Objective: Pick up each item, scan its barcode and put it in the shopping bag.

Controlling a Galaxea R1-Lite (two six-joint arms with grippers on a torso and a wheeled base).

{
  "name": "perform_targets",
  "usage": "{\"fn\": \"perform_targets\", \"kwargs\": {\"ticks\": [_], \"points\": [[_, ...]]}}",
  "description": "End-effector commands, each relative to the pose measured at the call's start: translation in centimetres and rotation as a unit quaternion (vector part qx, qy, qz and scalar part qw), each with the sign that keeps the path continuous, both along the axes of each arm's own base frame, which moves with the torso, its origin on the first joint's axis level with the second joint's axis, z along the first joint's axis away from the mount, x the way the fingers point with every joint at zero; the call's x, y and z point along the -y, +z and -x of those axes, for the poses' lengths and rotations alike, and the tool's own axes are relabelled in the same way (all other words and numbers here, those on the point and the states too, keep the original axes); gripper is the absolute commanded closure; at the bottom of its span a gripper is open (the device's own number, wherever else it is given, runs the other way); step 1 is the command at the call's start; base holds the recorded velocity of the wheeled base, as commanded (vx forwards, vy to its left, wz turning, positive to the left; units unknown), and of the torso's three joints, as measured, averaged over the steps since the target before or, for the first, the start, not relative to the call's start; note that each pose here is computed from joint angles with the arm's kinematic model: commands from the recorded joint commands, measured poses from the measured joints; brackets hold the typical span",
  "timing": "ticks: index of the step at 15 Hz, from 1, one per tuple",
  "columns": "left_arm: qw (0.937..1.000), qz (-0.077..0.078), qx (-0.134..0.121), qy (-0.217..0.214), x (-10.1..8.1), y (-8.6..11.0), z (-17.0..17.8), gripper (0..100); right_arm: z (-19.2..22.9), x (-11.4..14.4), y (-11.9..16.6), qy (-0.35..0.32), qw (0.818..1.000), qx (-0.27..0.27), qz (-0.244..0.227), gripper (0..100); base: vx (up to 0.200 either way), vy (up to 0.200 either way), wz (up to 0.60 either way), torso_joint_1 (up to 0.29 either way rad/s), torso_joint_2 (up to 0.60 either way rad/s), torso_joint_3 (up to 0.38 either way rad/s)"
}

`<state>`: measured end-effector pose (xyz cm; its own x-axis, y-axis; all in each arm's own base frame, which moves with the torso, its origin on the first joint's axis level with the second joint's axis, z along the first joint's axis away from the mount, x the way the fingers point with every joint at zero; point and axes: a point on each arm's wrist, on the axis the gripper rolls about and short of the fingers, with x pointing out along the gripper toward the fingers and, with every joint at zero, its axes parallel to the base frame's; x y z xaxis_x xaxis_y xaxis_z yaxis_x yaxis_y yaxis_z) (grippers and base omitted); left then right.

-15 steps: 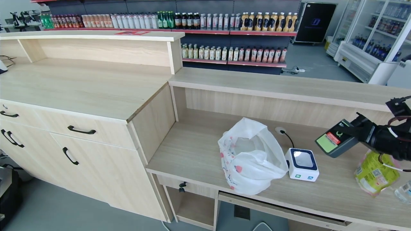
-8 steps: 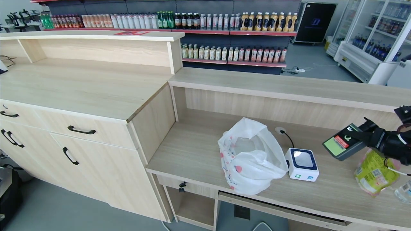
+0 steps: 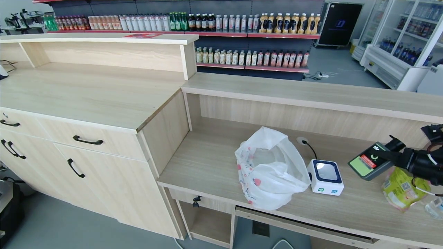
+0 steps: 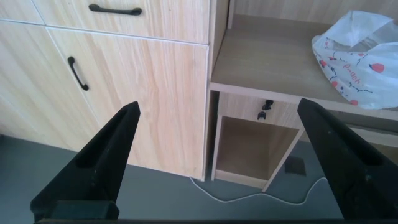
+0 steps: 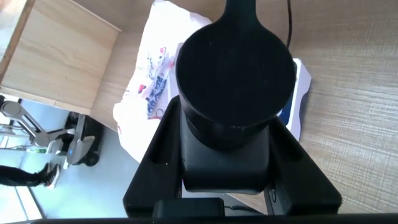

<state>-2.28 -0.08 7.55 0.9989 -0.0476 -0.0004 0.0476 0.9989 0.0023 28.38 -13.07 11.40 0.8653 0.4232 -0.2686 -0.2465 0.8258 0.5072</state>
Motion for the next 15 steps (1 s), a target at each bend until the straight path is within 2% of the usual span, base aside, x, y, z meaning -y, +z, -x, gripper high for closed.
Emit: {"fn": "perform_targets", "kwargs": {"ticks": [1, 12, 15], "points": [[1.0, 0.0, -0.001, 0.0, 0.0, 0.0, 0.0, 0, -0.4, 0.2, -0.7, 0.002, 1.0, -0.006, -0.004, 100, 0.0, 0.0, 0.0, 0.0, 0.0, 0.0], [1.0, 0.0, -0.001, 0.0, 0.0, 0.0, 0.0, 0, -0.5, 0.5, -1.9, 0.006, 1.0, -0.005, 0.015, 100, 0.0, 0.0, 0.0, 0.0, 0.0, 0.0], [1.0, 0.0, -0.001, 0.0, 0.0, 0.0, 0.0, 0, -0.7, 0.6, -2.2, 0.013, 0.999, 0.002, 0.033, 100, 0.0, 0.0, 0.0, 0.0, 0.0, 0.0]]}}
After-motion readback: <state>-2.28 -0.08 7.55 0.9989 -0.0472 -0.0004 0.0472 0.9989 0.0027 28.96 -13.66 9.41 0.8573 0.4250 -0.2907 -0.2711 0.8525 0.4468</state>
